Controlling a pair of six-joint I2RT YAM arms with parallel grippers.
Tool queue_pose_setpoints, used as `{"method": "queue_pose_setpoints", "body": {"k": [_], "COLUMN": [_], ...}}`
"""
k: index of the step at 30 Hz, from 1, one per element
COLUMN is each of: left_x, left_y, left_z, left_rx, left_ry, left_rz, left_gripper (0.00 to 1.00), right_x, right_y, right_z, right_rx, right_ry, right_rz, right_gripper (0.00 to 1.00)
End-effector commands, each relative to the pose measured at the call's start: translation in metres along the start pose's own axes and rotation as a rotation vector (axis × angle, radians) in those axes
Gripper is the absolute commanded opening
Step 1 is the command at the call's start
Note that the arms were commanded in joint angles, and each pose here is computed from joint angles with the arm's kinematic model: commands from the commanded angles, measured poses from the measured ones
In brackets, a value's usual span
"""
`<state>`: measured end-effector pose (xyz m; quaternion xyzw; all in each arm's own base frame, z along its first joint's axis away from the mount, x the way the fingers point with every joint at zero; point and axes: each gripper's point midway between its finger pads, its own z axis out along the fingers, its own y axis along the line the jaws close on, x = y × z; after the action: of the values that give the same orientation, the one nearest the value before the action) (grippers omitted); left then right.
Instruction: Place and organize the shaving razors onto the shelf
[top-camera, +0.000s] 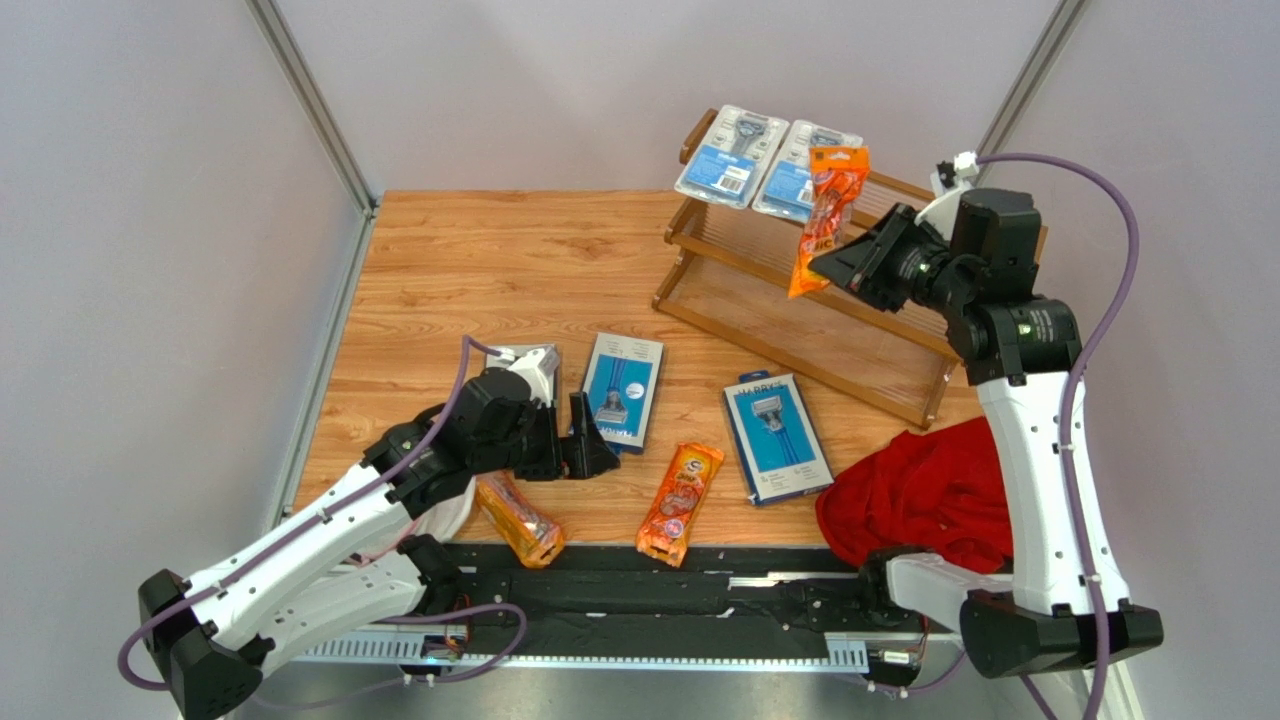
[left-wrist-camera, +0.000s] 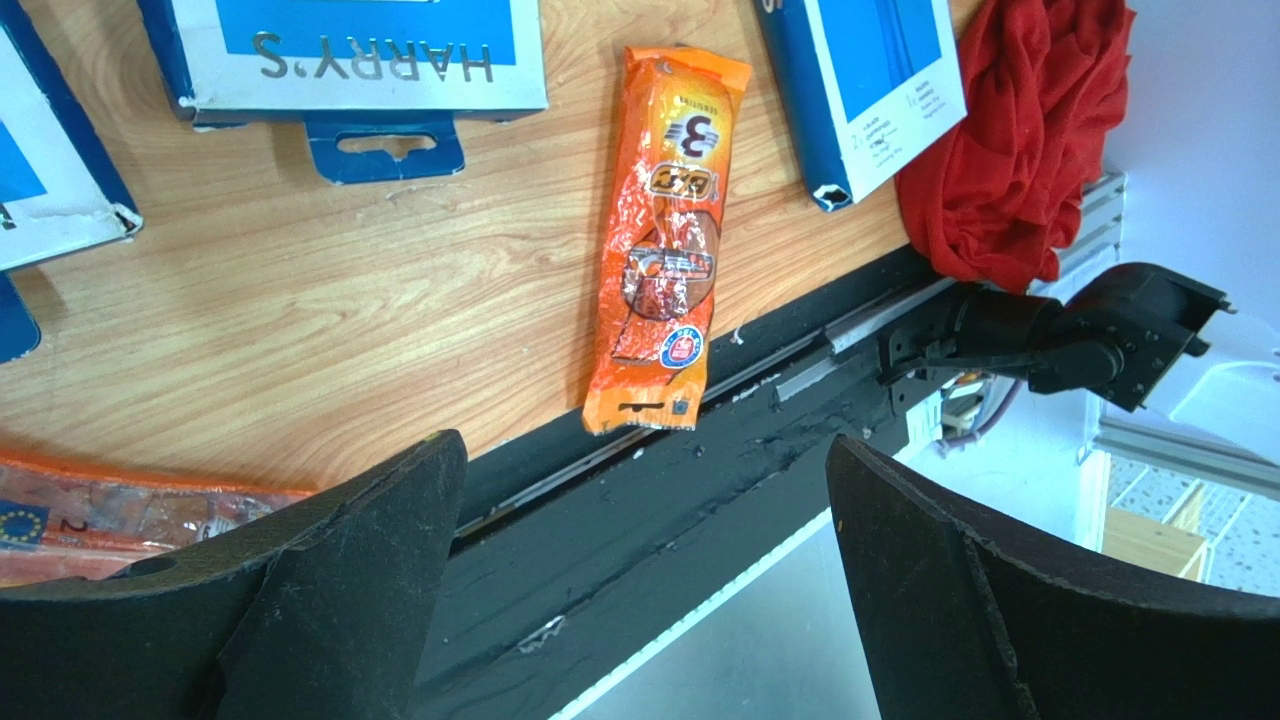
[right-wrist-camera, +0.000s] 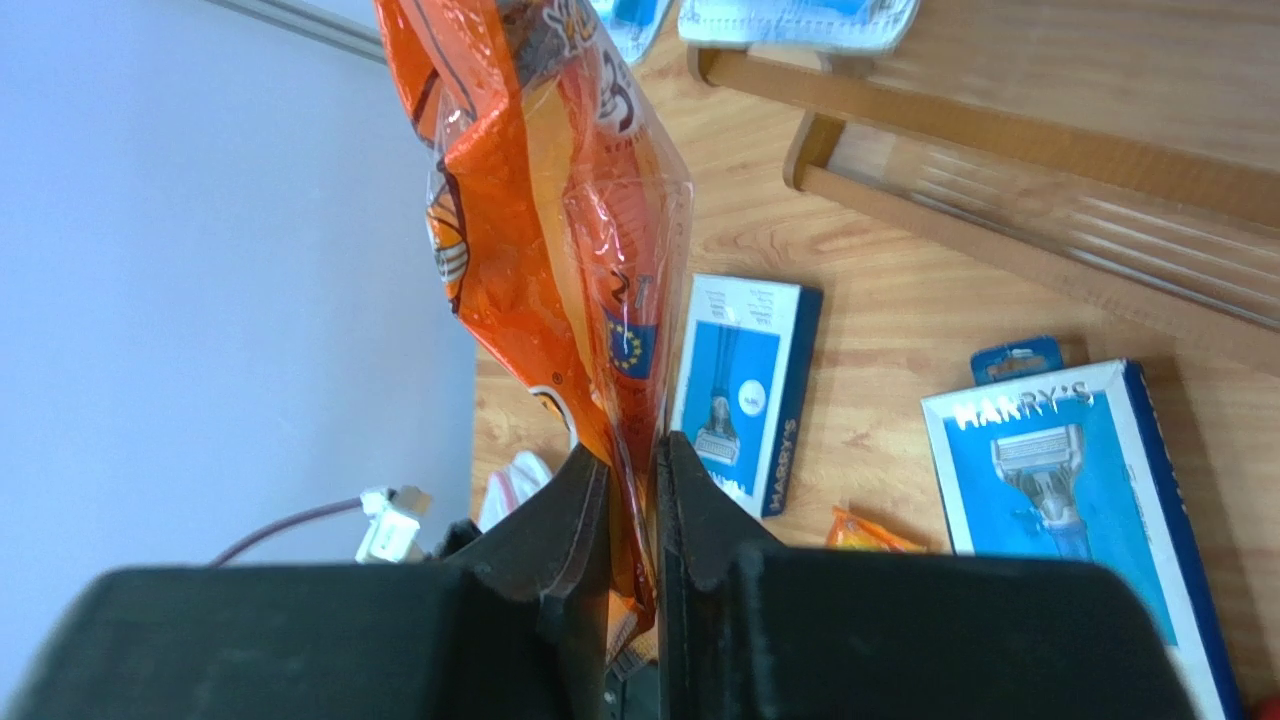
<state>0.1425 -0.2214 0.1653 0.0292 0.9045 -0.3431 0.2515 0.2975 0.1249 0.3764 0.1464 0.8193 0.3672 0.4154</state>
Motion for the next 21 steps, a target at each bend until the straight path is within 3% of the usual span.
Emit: {"method": "queue_pose_setpoints", "body": {"k": [1, 21], "left_x": [0.0, 0.01], "left_y": [-0.005, 0.008], "left_z": [-0.001, -0.007], "left_rx": [0.031, 0.021], "left_ry": [-0.005, -0.024], "left_rz": [0.008, -0.027], "left_gripper": [0.99, 0.98], "right_x": [-0.027, -0.11], "right_y": [0.023, -0.052], "right_z": [-0.003, 0.031], "right_rx": [-0.159, -0.071], "right_ry": [-0.032, -0.117], "right_rz": [0.021, 0.198], "right_gripper": [0.0, 0.01]}}
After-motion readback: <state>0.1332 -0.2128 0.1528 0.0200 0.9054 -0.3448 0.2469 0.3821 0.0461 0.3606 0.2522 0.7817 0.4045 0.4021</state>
